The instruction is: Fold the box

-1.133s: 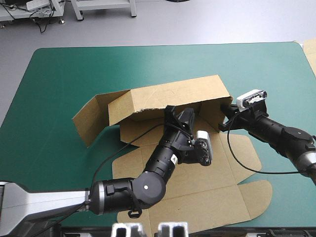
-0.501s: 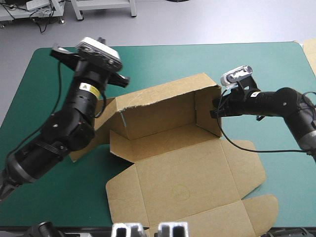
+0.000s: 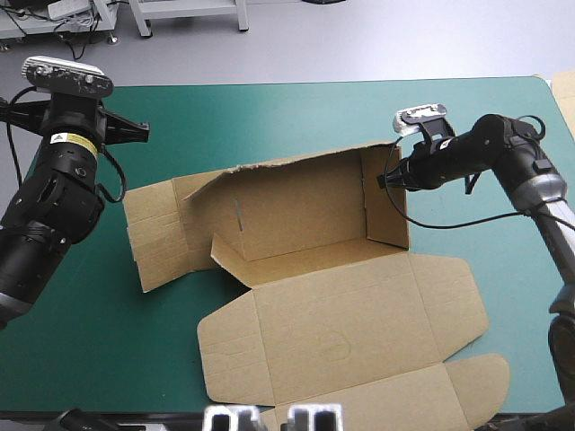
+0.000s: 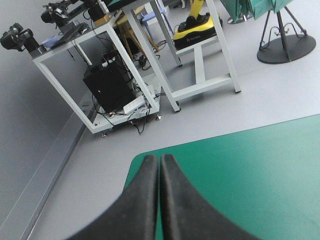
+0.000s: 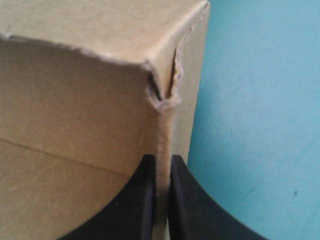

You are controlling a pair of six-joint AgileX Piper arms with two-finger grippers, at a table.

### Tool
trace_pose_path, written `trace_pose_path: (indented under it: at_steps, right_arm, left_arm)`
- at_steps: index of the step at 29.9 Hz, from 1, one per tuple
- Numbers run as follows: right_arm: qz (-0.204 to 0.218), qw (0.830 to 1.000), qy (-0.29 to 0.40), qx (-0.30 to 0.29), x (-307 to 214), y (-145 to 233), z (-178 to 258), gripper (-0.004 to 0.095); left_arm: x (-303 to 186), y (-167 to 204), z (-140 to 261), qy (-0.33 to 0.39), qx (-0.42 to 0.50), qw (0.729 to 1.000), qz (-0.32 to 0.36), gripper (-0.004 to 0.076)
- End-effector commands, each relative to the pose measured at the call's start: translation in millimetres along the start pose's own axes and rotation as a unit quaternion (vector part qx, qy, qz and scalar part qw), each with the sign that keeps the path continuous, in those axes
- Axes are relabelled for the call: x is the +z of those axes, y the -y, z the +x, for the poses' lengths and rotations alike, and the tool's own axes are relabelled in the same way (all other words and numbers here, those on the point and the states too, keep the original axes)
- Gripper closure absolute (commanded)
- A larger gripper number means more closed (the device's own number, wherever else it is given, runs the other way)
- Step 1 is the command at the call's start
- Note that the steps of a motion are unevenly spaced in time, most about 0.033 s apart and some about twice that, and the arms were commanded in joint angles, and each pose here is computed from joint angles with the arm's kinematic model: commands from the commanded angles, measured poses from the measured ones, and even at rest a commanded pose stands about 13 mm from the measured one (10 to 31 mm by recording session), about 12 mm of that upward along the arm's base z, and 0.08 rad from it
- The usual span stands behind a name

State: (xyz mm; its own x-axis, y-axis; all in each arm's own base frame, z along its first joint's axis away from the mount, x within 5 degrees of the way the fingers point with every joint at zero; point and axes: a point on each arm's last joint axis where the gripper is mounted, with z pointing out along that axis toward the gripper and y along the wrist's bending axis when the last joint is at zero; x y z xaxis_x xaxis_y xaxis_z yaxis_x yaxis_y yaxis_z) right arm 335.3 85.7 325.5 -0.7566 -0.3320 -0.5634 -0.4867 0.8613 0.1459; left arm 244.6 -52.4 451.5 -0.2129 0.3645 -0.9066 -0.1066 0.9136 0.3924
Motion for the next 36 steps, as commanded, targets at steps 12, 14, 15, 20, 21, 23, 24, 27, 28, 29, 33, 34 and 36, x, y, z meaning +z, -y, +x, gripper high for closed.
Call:
trace_pose_path:
  at_steps: [12,14,15,20,21,23,24,27,28,29,33,34,36]
  right_arm:
    - [0.022,0.999,0.020,-0.042,31,18,-23,0.0529]
    - [0.018,0.998,0.026,-0.051,19,15,-30,0.0529]
    - [0.019,0.998,0.033,-0.059,9,13,-36,0.0529]
    - [0.029,0.994,0.065,-0.087,-49,-2,-58,0.0530]
    - [0.030,0.993,0.071,-0.091,-60,-5,-60,0.0530]
    - [0.038,0.993,0.083,-0.069,-82,-10,-64,0.0530]
    - [0.044,0.994,0.082,-0.057,-88,-11,-65,0.0530]
    - [0.067,0.995,0.065,-0.047,-107,-12,-63,0.0530]
    - [0.075,0.994,0.067,-0.042,-110,-11,-64,0.0530]
    - [0.081,0.994,0.069,-0.034,-113,-11,-63,0.0530]
    - [0.080,0.994,0.066,-0.017,-110,-10,-63,0.0530]
    - [0.078,0.995,0.059,-0.015,-105,-9,-62,0.0530]
    - [0.079,0.996,0.043,-0.012,-93,-4,-62,0.0530]
  left_arm:
    - [4,4,-6,0.004,0.015,1.000,0.020,0.0724]
    - [8,7,-3,-0.007,0.014,1.000,0.021,0.0724]
    - [10,8,-1,-0.016,0.015,1.000,0.020,0.0724]
    - [17,11,9,-0.064,0.018,0.998,0.003,0.0724]
    - [18,11,10,-0.069,0.020,0.997,0.001,0.0724]
    - [20,12,12,-0.081,0.024,0.996,0.000,0.0724]
    - [22,10,15,-0.089,0.019,0.996,-0.003,0.0724]
    - [29,0,27,-0.133,-0.021,0.991,0.004,0.0724]
    - [32,-8,32,-0.150,-0.030,0.988,0.003,0.0724]
    - [34,-14,39,-0.171,-0.042,0.984,0.010,0.0724]
    - [39,-34,62,-0.245,-0.106,0.962,0.056,0.0724]
    - [39,-37,67,-0.261,-0.118,0.956,0.066,0.0724]
    - [41,-46,79,-0.299,-0.144,0.939,0.088,0.0724]
